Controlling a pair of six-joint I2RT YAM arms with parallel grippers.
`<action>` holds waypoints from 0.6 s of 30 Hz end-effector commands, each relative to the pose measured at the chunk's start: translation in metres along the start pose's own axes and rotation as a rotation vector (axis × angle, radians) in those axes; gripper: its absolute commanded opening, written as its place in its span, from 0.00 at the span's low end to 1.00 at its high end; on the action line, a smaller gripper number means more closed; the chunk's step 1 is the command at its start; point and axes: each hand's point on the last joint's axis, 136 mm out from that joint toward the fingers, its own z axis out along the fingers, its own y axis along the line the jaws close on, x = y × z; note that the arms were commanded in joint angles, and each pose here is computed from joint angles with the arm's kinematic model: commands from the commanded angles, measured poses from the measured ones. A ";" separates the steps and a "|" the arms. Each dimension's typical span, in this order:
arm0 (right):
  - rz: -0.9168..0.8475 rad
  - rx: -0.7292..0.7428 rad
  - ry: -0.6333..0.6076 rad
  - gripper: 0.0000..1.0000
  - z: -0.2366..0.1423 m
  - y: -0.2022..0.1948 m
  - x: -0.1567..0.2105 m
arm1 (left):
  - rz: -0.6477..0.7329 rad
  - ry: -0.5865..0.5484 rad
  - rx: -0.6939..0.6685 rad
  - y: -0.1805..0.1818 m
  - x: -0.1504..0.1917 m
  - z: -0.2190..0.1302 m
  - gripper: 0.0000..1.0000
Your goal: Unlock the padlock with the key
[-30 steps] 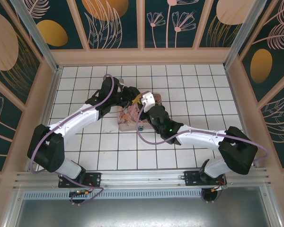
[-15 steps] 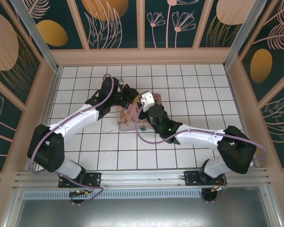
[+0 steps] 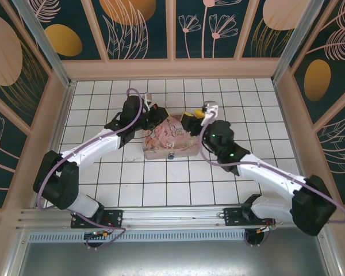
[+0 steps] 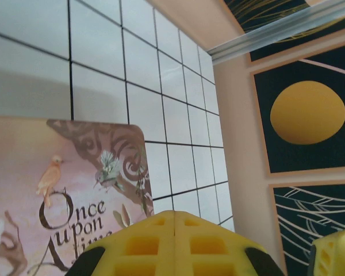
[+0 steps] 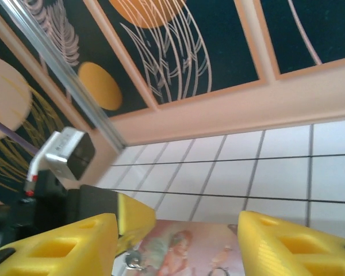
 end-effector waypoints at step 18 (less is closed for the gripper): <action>0.484 -0.538 0.043 0.60 0.012 0.041 -0.018 | 0.273 -0.311 0.511 -0.111 -0.033 -0.072 0.00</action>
